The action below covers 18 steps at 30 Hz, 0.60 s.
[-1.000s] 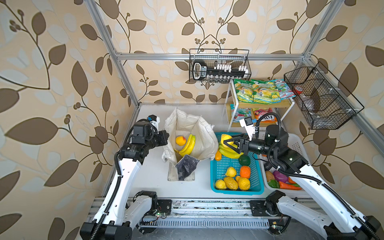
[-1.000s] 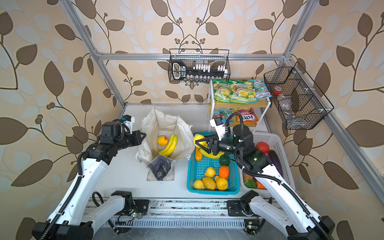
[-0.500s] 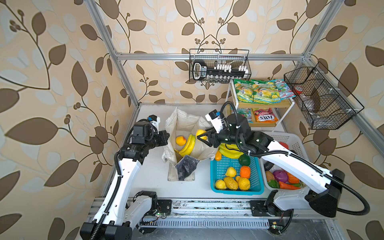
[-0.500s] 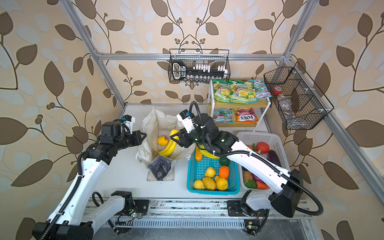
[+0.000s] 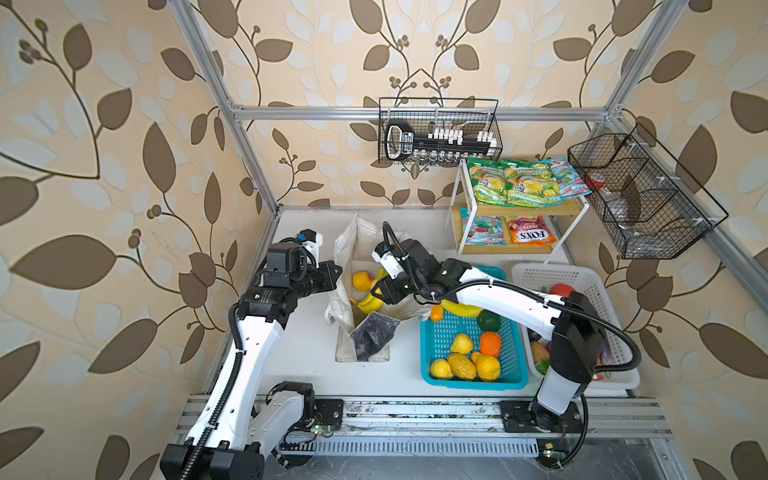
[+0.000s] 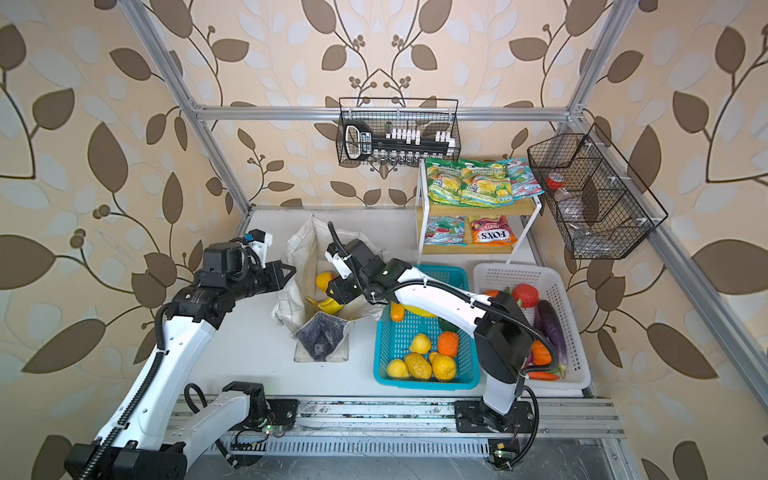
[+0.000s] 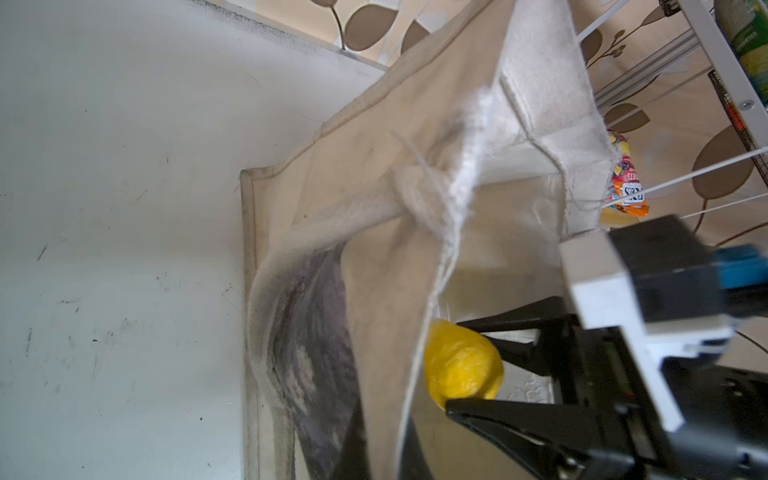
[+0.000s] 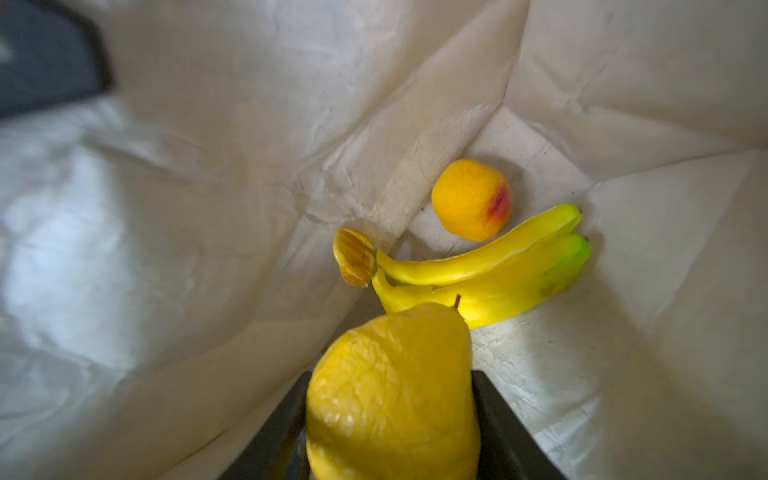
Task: Place the food into the grocery bag and tie it
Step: 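Carry the pear with the right gripper over the open tote bag, then lower the pear into the tote bag and open the right gripper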
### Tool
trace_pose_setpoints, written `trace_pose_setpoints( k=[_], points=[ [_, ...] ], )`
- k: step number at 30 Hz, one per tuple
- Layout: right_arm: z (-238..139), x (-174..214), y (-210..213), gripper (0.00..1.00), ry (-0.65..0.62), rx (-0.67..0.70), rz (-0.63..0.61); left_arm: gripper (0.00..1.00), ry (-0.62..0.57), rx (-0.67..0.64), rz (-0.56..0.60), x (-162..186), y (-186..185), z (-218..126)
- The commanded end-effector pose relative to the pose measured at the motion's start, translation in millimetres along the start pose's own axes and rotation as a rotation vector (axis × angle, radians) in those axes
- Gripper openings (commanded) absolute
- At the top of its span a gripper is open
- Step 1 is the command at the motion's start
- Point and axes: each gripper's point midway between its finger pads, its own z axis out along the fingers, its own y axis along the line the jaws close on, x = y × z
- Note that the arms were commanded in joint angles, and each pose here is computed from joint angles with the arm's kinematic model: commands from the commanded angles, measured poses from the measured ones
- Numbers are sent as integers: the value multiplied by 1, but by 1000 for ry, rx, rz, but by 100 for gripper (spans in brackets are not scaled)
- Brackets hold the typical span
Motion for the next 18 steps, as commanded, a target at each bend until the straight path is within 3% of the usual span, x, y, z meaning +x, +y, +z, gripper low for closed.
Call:
trace_pose_setpoints(
  k=[1,18],
  points=[
    [7,-2,6,52,-1,-5,-23,0,-55,37,41,-14,-10,-8],
    [63,49,-17,52,149,134,-76,0,-69,37,46,-15,-11,-10]
  ],
)
